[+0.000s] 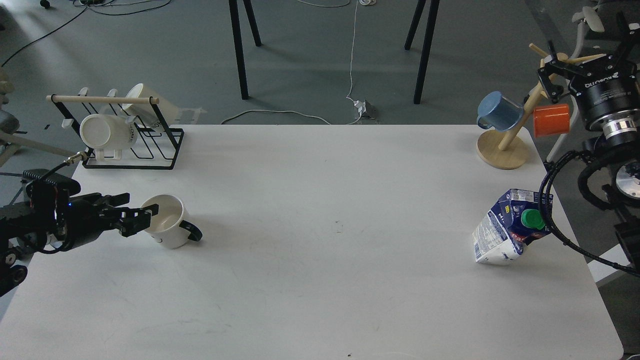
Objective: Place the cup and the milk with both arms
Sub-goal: 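Grasp the white mug rim with the left gripper, then carry the white mug with the left gripper toward the table center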
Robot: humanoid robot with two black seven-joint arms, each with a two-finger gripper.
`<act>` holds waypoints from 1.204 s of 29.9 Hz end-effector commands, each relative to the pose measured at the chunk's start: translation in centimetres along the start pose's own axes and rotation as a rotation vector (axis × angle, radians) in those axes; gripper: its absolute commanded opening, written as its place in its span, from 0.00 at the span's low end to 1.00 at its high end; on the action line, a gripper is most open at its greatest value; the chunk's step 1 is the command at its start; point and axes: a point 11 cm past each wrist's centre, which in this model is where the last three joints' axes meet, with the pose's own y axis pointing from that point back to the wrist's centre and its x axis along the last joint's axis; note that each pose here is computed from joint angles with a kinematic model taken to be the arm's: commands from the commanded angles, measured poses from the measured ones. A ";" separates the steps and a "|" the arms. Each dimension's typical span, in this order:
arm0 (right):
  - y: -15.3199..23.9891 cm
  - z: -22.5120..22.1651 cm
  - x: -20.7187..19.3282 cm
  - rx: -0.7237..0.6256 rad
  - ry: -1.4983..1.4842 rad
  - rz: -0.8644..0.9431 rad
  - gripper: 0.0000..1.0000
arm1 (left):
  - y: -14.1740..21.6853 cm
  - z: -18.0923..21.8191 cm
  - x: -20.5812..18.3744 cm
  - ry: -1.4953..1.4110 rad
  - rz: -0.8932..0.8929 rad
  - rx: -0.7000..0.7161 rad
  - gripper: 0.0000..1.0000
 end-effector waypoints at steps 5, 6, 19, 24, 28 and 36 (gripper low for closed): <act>0.0 -0.1 0.0 -0.001 0.003 0.000 0.99 | -1.8 0.8 -0.7 0.007 0.004 -0.010 0.43; 0.1 0.0 0.0 -0.002 0.002 0.001 0.99 | -1.8 0.8 -0.8 0.007 0.005 -0.009 0.37; 0.4 -0.1 0.4 -0.001 0.003 0.011 0.99 | -2.1 1.8 0.0 -0.002 -0.024 -0.069 0.02; 0.5 0.0 0.6 -0.001 0.002 0.015 0.99 | -2.6 3.1 4.9 -0.027 -0.017 -0.104 0.01; 0.6 -0.6 0.6 0.003 0.014 0.016 0.99 | -2.7 6.0 9.9 -0.073 -0.003 -0.165 0.01; 0.7 -1.8 0.8 0.014 0.034 0.020 0.99 | -8.5 19.4 13.5 -0.201 -0.055 -0.309 0.02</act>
